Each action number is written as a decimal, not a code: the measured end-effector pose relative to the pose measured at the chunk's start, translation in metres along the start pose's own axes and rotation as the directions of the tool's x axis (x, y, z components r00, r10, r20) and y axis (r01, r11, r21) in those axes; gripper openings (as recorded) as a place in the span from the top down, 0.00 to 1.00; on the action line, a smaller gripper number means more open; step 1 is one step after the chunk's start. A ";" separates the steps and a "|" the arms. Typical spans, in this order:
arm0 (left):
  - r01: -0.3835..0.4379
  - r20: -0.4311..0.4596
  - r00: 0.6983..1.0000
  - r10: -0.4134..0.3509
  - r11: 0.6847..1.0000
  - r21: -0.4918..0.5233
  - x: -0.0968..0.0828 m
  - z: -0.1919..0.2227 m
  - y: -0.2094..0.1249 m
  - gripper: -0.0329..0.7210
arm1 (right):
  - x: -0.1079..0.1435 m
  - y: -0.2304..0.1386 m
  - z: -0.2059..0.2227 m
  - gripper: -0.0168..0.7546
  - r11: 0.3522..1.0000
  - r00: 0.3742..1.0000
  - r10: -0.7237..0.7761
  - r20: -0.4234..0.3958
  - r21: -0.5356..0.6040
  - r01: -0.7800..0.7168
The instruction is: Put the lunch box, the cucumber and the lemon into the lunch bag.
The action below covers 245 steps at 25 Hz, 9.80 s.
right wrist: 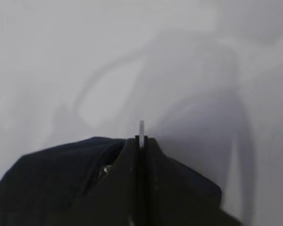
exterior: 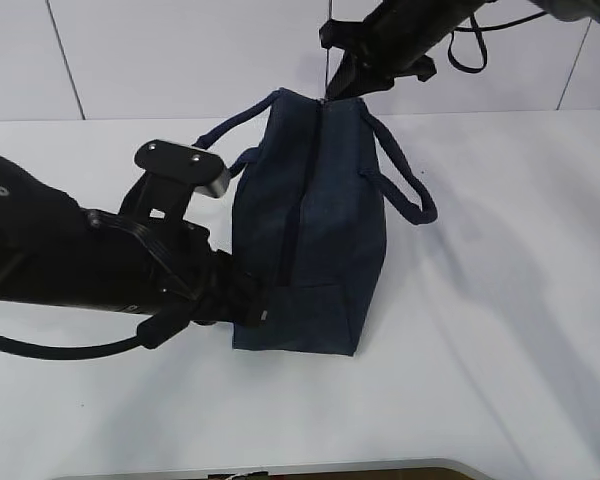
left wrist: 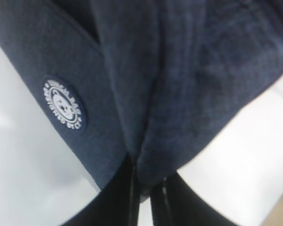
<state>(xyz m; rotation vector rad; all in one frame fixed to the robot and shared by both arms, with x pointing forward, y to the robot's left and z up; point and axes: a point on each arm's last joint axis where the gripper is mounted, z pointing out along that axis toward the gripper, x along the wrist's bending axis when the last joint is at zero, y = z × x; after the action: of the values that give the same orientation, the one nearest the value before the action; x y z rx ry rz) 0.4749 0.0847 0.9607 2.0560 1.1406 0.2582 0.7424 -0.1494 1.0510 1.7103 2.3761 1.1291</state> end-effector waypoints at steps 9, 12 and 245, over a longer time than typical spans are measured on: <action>0.019 -0.266 0.962 -0.064 0.986 -0.168 0.042 -0.004 0.016 0.96 | 0.007 0.010 -0.024 0.97 0.998 0.997 -0.068 0.037 -0.014 0.068; 0.022 -0.380 0.918 -0.115 0.971 -0.240 0.063 -0.011 0.023 0.96 | 0.007 0.011 -0.025 0.97 0.997 0.996 -0.074 0.046 -0.015 0.074; -0.853 -0.096 0.521 0.848 0.516 -0.077 -0.011 0.003 0.132 0.47 | -0.018 -0.066 -0.044 0.97 0.753 0.759 0.651 -0.019 0.150 -0.641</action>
<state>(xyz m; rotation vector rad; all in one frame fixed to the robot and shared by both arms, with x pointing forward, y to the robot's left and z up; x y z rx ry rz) 0.5547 0.0327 1.0524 2.3556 -0.0049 0.8348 0.6779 -0.1978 1.0411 2.7145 1.9474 1.0921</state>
